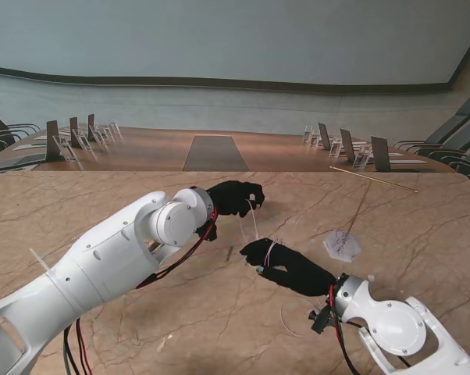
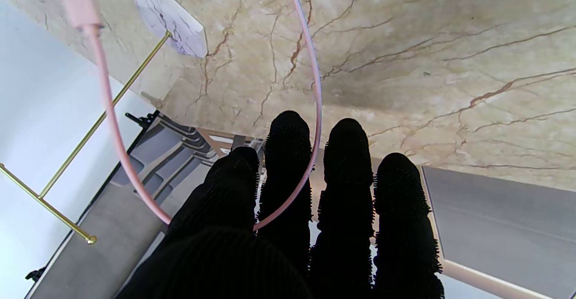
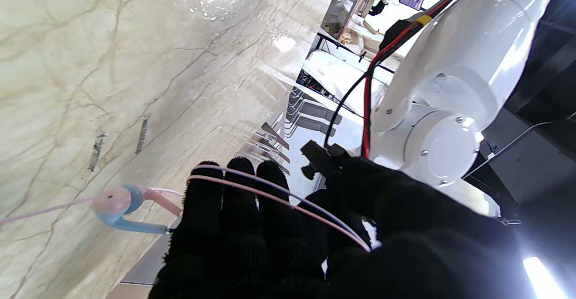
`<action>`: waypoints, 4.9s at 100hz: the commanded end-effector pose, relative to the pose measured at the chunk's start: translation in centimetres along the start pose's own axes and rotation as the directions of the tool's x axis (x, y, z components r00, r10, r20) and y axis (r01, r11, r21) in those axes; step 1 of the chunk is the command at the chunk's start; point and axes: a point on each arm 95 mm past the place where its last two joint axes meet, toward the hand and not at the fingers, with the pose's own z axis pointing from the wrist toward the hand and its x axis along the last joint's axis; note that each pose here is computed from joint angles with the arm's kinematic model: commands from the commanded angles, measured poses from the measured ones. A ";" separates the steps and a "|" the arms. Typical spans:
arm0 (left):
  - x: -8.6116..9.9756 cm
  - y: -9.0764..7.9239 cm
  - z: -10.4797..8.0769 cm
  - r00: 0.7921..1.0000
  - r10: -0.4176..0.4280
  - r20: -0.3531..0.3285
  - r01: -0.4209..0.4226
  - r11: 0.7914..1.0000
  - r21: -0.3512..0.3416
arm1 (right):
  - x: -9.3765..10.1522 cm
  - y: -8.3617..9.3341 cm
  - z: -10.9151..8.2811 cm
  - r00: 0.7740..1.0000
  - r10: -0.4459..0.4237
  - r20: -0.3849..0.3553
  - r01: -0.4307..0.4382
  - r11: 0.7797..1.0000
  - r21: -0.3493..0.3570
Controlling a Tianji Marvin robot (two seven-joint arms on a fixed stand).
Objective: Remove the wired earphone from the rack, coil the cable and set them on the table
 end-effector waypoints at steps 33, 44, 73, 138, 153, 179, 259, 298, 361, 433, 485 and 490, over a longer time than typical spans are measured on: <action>1.2 -1.0 -0.9 0.999 0.016 -0.041 -0.016 1.000 0.010 | -1.8 0.2 0.8 0.999 0.016 0.045 -0.015 1.000 -0.015; 1.5 -1.2 -1.1 0.999 0.020 -0.050 -0.020 1.000 0.009 | -2.2 0.4 1.0 0.999 0.016 0.052 -0.015 1.000 -0.023; 2.4 -1.2 -1.5 0.997 0.020 -0.080 -0.020 1.000 0.004 | -3.2 1.0 1.5 0.997 0.023 0.078 -0.020 0.999 -0.039; 4.3 -0.9 -2.8 0.989 -0.004 -0.147 0.003 1.000 -0.008 | -4.4 2.9 1.6 0.988 -0.008 0.154 0.023 0.995 -0.098; 4.7 -0.4 -3.3 0.987 -0.011 -0.158 0.009 1.000 -0.014 | -4.8 3.3 2.0 0.986 -0.001 0.167 0.021 0.993 -0.120; 4.8 0.8 -4.0 0.987 -0.027 -0.158 0.022 0.999 -0.037 | -5.2 4.3 2.7 0.988 0.000 0.153 0.026 0.985 -0.168; 4.3 4.2 -3.8 0.991 -0.091 -0.098 0.081 0.991 -0.106 | -2.0 6.4 3.7 0.996 -0.086 -0.024 0.079 0.974 -0.213; 4.3 4.8 -3.0 0.992 -0.090 -0.085 0.080 0.989 -0.121 | 0.5 6.3 3.1 0.984 -0.130 -0.119 0.107 0.977 -0.182; 4.0 5.6 -1.3 0.992 -0.111 -0.059 0.102 0.985 -0.138 | 4.1 5.5 2.5 0.952 -0.137 -0.275 0.107 0.987 -0.121; 2.0 4.6 -0.3 0.997 -0.072 -0.024 0.068 0.990 -0.126 | 6.1 3.7 1.6 0.935 -0.086 -0.345 0.076 0.996 -0.042; 1.5 2.5 0.6 0.998 -0.031 -0.047 0.026 0.993 -0.112 | 6.5 2.3 1.4 0.932 -0.019 -0.363 0.029 0.999 0.023; 1.5 2.2 0.6 0.999 -0.025 -0.049 0.020 0.994 -0.107 | 6.4 2.2 1.3 0.932 -0.010 -0.361 0.022 0.999 0.030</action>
